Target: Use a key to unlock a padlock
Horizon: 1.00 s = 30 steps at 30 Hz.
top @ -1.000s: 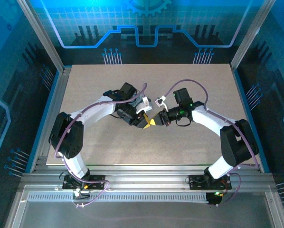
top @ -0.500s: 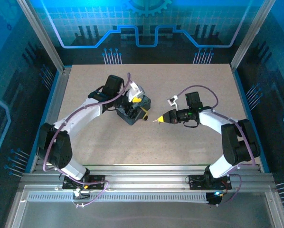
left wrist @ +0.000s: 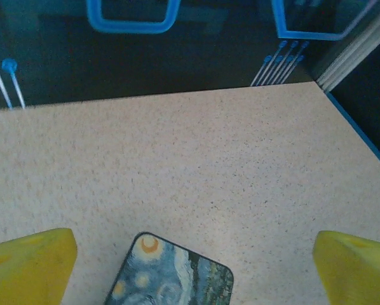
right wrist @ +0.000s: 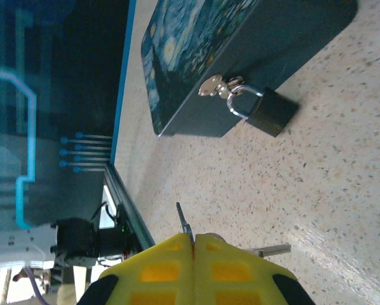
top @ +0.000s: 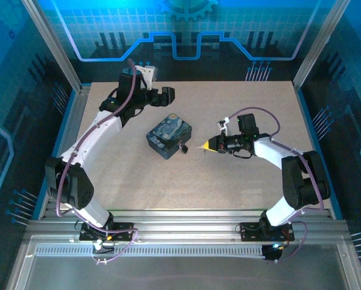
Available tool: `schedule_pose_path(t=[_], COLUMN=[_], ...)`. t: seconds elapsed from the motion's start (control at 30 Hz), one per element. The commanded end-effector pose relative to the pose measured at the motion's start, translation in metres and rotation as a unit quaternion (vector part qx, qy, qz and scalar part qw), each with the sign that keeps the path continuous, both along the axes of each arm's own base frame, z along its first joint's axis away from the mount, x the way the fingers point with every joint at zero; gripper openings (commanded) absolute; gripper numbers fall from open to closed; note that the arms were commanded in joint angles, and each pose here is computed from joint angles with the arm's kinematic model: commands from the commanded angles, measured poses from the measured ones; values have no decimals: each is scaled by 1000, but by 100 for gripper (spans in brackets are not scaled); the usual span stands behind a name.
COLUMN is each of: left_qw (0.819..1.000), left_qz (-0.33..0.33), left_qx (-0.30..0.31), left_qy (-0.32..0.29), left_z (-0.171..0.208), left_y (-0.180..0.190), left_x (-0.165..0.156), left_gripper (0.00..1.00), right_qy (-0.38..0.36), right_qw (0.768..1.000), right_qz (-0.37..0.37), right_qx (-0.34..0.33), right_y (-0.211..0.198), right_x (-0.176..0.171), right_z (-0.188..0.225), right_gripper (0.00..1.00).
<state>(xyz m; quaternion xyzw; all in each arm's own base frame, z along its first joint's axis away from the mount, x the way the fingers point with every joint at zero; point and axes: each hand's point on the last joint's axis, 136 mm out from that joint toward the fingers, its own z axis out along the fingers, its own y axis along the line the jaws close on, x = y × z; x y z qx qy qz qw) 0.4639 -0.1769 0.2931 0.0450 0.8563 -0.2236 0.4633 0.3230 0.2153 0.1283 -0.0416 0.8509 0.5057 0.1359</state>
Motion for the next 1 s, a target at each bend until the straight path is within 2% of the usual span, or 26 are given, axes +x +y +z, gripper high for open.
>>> schedule_pose_path(t=[0.0, 0.13, 0.27, 0.4, 0.53, 0.63, 0.97], left_qw=[984, 969, 946, 933, 918, 908, 900], left_qz=[112, 189, 236, 258, 287, 315, 359], left_qx=[-41, -21, -32, -23, -12, -15, 7], left_qy=[134, 156, 220, 250, 273, 276, 246], left_z=[-54, -84, -129, -167, -201, -217, -231], left_y=[13, 1, -33, -65, -78, -80, -62], left_x=[-26, -67, -107, -125, -123, -116, -71], left_gripper=[89, 86, 87, 88, 88, 85, 82], right_qy=[2, 7, 18, 36, 41, 49, 45], right_qw=[999, 998, 997, 995, 993, 992, 991], right_qz=[-41, -56, -67, -91, -104, -114, -120], right_qx=[-5, -5, -14, -17, -22, -30, -38], right_y=[-8, -11, -14, -24, -36, -46, -65], right_x=[18, 28, 37, 40, 35, 29, 19], right_z=[10, 12, 2, -11, -18, -25, -26], right_gripper=[0, 0, 0, 0, 0, 0, 0])
